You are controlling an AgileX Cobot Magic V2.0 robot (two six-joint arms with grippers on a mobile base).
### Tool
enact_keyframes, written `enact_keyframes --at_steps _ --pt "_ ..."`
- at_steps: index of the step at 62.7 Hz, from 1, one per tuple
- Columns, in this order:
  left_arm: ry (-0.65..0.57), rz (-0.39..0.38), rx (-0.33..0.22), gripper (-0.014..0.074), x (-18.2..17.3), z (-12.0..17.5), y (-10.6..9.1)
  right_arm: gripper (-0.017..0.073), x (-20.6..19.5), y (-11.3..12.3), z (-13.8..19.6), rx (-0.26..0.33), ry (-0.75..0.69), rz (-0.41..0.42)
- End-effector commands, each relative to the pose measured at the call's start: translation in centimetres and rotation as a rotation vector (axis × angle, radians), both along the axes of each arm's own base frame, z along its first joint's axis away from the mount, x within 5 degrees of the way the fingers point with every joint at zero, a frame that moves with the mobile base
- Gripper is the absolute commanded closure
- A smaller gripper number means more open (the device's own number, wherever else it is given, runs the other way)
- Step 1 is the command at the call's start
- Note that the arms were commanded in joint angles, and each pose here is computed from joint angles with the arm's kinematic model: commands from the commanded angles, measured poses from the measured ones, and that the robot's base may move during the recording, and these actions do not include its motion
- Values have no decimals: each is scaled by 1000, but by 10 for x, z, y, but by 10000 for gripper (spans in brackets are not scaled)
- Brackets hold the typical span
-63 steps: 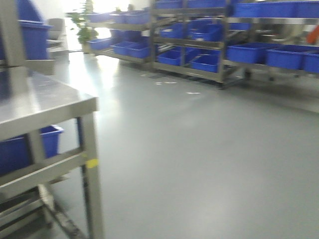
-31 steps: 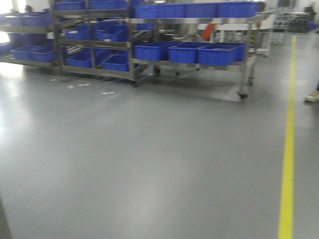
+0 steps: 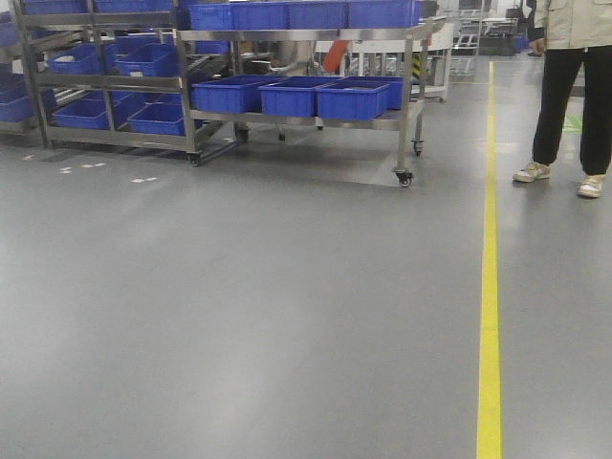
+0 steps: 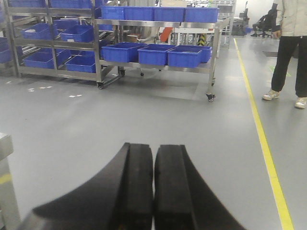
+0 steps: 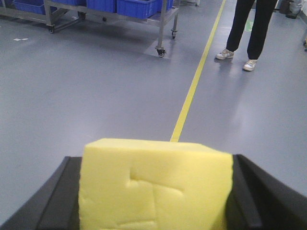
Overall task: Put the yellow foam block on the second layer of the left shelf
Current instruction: 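Drive across the floor toward the shelf rack of blue bins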
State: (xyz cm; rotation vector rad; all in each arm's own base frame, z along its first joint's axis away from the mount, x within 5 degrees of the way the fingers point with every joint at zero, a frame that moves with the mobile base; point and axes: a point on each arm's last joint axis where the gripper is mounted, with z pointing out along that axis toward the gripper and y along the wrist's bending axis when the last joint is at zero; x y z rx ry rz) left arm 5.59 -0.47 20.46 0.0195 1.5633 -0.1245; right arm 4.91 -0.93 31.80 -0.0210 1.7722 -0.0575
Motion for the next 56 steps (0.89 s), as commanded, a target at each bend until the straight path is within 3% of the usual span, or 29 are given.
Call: enact_keyframes --at_steps 1,56 --pt "-59 -13 -16 457 1 -1 -1 273 2 1 15 -26 -92 10" --pt "-59 -13 -16 457 1 -1 -1 273 2 1 15 -26 -92 10"
